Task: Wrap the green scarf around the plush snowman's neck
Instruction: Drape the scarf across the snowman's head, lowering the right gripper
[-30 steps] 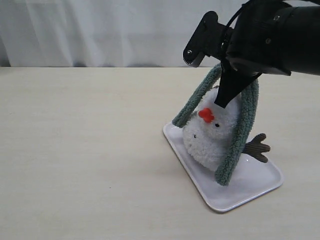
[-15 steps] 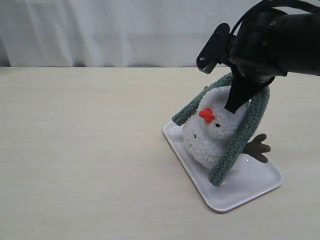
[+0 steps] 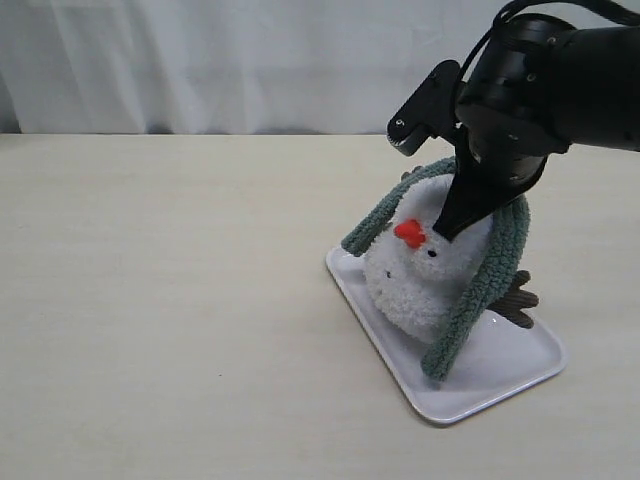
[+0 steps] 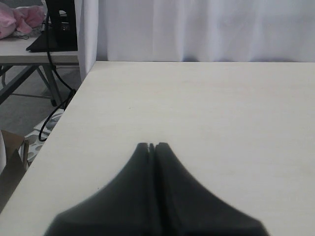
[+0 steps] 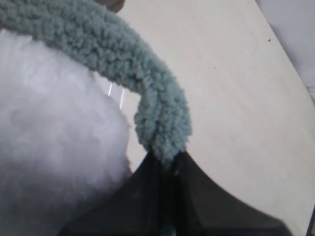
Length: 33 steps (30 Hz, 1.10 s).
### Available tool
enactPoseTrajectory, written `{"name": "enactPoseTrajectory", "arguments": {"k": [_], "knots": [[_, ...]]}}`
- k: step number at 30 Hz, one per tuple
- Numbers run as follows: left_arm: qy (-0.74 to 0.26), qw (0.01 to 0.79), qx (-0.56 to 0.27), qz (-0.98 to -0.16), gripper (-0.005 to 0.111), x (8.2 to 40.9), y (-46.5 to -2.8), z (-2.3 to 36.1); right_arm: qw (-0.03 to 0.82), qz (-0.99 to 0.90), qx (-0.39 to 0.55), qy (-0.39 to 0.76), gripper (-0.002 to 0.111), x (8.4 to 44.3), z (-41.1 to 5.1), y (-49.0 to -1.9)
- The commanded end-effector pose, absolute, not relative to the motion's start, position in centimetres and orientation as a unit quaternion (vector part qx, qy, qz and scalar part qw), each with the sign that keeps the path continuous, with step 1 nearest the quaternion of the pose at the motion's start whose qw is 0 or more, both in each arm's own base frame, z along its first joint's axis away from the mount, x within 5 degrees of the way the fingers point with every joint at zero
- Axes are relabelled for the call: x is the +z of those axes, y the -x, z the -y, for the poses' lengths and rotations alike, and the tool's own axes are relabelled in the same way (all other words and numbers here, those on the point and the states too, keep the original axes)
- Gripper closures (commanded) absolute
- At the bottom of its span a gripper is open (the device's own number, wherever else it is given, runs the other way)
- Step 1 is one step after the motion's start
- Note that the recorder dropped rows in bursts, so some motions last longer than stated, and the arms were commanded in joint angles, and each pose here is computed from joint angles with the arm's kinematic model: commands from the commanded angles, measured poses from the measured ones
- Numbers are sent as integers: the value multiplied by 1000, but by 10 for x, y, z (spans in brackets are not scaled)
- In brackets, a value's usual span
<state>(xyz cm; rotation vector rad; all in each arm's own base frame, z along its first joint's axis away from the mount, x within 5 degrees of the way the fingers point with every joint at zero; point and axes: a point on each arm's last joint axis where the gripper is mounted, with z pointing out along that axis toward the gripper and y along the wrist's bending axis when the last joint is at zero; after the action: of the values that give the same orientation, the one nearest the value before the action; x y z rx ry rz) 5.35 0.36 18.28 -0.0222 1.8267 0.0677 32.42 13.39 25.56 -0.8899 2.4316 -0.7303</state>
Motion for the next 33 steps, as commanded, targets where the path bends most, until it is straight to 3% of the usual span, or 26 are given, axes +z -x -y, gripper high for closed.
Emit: {"name": "enactPoseTrajectory", "arguments": {"k": [1, 13, 17, 19, 21, 33], "knots": [[7, 615, 30, -788, 107, 183, -54, -4, 237, -887, -252, 307, 104, 255, -134, -326], [7, 615, 30, -788, 107, 183, -54, -4, 237, -892, -245, 296, 100, 254, -135, -326], [7, 615, 30, -788, 107, 183, -54, -4, 240, -895, -243, 287, 81, 256, -134, -326], [7, 615, 30, -788, 107, 183, -54, -4, 240, -896, -243, 284, 66, 256, -134, -326], [7, 615, 30, -788, 107, 183, -54, -4, 239, -899, -243, 275, 45, 256, -134, -325], [7, 615, 30, -788, 107, 183, -54, -4, 252, -909, -252, 218, 42, 278, -133, -329]]}}
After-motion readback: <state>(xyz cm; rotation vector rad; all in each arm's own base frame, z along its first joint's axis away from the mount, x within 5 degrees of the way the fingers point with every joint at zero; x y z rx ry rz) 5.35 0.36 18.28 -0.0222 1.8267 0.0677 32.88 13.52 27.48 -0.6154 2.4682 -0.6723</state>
